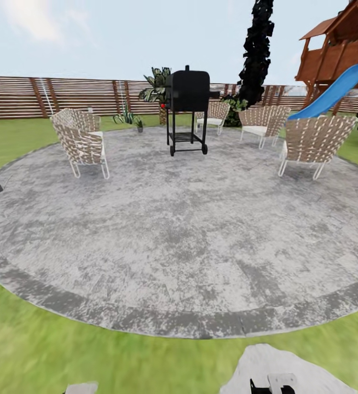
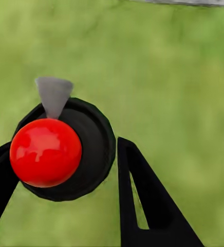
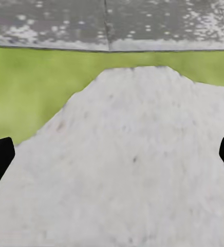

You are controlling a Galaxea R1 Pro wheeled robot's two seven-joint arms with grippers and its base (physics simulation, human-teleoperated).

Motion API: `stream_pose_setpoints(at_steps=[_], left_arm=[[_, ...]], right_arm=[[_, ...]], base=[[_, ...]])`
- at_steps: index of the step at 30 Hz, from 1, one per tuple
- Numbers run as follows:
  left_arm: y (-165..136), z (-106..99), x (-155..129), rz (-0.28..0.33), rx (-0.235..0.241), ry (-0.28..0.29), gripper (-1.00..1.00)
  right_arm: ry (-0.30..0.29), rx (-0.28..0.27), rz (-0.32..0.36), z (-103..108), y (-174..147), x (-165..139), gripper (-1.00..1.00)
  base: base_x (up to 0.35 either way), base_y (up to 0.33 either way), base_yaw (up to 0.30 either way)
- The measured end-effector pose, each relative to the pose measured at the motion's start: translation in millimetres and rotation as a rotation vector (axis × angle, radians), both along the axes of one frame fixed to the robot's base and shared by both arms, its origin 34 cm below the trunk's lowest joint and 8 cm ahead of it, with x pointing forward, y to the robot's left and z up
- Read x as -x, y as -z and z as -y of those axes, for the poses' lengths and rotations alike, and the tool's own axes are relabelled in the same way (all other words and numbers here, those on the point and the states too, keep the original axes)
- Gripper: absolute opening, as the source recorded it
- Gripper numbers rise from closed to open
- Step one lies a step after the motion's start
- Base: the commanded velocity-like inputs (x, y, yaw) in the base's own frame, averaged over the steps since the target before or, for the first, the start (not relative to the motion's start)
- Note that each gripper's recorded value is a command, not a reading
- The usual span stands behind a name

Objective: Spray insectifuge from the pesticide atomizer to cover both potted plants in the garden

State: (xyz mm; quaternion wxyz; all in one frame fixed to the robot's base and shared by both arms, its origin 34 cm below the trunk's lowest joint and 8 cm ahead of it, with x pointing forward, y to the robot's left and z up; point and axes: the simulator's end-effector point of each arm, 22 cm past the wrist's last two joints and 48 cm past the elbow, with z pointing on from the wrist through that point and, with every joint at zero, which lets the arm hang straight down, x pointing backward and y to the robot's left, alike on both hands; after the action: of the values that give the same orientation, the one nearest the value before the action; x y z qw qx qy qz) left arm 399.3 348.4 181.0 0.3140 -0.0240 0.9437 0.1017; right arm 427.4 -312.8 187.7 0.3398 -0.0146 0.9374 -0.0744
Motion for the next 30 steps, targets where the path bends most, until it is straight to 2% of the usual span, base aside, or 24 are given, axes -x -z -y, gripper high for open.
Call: stream_pose_setpoints(at_steps=[26, 28, 30], left_arm=[[1.1, 0.3, 4.2, -0.004, 0.000, 0.001, -1.00], [1.1, 0.0, 4.2, -0.004, 0.000, 0.001, -1.00], [1.4, 0.0, 5.1, -0.005, 0.000, 0.001, -1.00]], right_arm=[[-0.001, -0.001, 0.001, -0.7, 0.0, -0.1, 1.00], [-0.001, -0.003, 0.011, -1.7, -1.7, -3.3, 1.00], [-0.005, -0.009, 0.060, -4.8, -9.8, -16.1, 1.00]], base=[[0.343, 0.000, 0.000], [0.343, 0.000, 0.000], [0.343, 0.000, 0.000]])
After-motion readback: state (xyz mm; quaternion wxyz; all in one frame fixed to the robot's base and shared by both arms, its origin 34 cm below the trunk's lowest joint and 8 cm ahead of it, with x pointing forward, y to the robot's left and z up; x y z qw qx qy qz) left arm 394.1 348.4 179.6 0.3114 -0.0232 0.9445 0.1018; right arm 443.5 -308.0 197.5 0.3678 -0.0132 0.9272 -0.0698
